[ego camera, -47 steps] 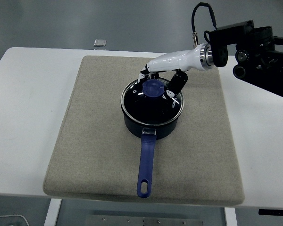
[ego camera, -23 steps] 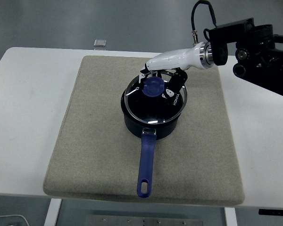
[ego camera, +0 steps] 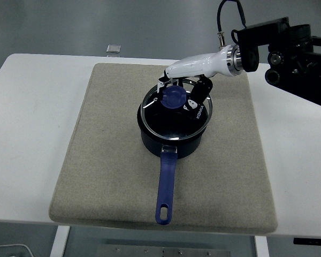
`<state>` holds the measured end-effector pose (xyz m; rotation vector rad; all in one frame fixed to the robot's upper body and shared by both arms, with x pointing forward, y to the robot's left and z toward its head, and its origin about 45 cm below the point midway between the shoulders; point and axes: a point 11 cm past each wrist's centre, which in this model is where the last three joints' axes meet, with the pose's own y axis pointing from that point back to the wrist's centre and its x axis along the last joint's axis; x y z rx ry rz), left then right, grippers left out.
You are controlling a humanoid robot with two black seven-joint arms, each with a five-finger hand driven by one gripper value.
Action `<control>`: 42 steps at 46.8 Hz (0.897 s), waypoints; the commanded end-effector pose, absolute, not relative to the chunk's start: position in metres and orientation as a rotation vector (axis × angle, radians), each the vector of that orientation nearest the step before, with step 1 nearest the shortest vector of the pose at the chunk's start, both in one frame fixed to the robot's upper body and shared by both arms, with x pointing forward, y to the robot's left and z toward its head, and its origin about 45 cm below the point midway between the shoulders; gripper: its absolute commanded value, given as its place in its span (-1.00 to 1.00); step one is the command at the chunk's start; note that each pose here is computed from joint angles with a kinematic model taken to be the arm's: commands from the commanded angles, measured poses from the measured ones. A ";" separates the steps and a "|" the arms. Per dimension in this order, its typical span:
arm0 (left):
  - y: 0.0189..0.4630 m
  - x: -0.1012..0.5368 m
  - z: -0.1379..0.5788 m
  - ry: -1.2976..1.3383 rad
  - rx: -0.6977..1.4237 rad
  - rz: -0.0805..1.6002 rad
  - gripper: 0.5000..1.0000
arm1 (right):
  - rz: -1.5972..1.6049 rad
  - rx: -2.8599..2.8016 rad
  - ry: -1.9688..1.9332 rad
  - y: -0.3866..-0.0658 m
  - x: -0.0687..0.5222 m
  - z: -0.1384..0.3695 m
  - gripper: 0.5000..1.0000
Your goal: Lift the pot lid and place it to the right of the pot.
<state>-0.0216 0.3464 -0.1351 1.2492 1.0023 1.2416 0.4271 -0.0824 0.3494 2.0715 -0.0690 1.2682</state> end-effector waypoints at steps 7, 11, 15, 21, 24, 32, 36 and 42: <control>0.346 -0.022 -0.135 1.002 1.250 1.240 1.00 | 1.215 2.117 -0.090 -0.084 0.428 0.369 -0.80; 0.346 -0.022 -0.135 1.003 1.249 1.242 1.00 | 1.218 2.108 -0.110 -0.089 0.432 0.377 -0.83; 0.346 -0.022 -0.135 1.003 1.249 1.242 1.00 | 1.199 2.115 -0.137 -0.093 0.436 0.381 -0.85; 0.346 -0.022 -0.135 1.003 1.249 1.242 1.00 | 1.155 2.121 -0.202 -0.106 0.445 0.386 -0.87; 0.346 -0.022 -0.135 1.003 1.249 1.242 1.00 | 1.142 2.124 -0.231 -0.112 0.450 0.388 -0.87; 0.346 -0.022 -0.135 1.003 1.249 1.242 1.00 | 1.074 2.115 -0.324 -0.134 0.462 0.389 -0.87; 0.346 -0.022 -0.135 1.003 1.249 1.242 1.00 | 1.042 2.120 -0.373 -0.144 0.469 0.389 -0.87; 0.346 -0.022 -0.135 1.003 1.249 1.242 1.00 | 0.999 2.118 -0.452 -0.160 0.480 0.389 -0.88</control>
